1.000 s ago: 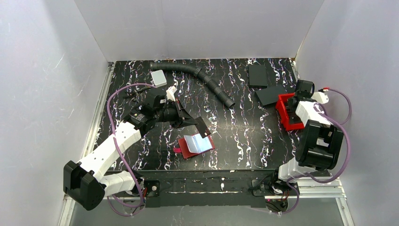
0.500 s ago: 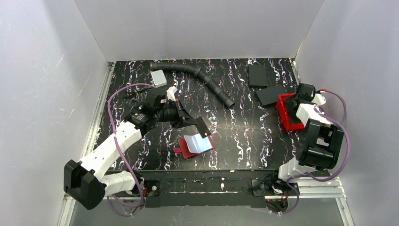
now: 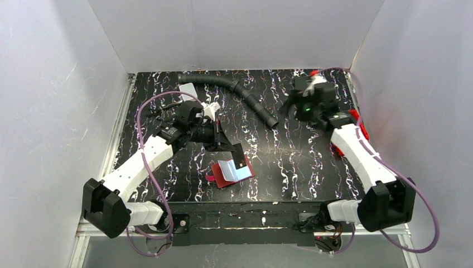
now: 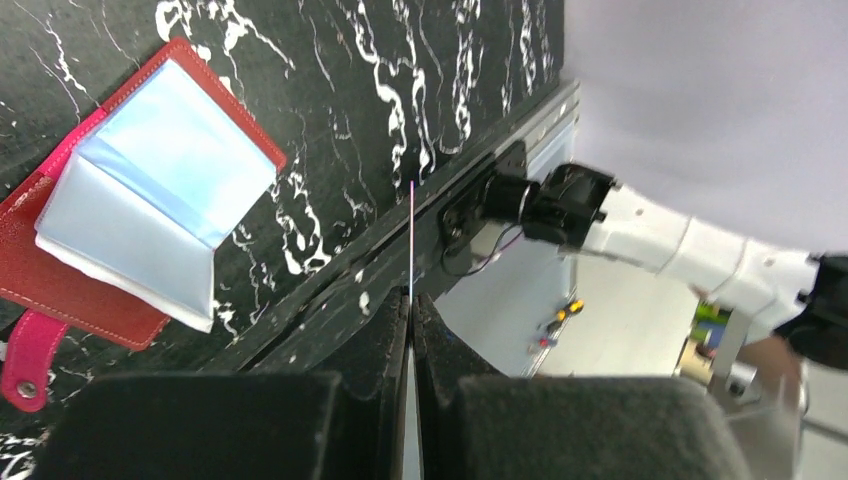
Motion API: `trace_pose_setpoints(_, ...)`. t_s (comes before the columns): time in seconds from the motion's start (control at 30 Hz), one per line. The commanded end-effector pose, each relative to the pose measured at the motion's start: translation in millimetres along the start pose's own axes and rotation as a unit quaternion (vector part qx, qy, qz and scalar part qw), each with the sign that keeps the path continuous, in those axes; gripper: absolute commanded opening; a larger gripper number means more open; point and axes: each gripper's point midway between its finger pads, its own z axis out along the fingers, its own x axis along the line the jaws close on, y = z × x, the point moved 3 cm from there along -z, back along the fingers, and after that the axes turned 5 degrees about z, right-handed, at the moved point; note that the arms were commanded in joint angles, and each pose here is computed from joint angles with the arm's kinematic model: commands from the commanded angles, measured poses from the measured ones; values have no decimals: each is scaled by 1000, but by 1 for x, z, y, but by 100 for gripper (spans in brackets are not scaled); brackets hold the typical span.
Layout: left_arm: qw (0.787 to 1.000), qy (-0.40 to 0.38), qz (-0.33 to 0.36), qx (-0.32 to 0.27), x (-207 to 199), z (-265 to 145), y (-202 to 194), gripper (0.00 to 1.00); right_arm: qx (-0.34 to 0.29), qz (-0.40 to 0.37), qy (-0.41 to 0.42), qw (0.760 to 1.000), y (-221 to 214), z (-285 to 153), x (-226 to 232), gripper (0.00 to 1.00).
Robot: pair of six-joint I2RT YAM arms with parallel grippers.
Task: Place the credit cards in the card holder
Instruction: Place the credit card in the storage box, then insert the credit card into the card holder.
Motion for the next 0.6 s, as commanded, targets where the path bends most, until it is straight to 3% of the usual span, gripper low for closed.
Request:
trace_pose_setpoints(0.0,995,-48,67,54,0,-9,-16,0,220,-122,322,913,-121,-46,109,98)
trace_pose_setpoints(0.1,992,-92,76,40,-2,-12,-16,0,246,-116,445,854,-153,-83,135,98)
trace_pose_setpoints(0.2,989,-115,92,13,-5,-17,-18,0,276,-97,500,815,-163,-109,138,98)
trace_pose_setpoints(0.4,978,-177,108,-9,-25,-29,-19,0,294,-59,554,777,-172,-133,138,95)
trace_pose_setpoints(0.57,970,-220,98,-14,-38,-32,-16,0,287,-8,585,759,-172,-138,151,72)
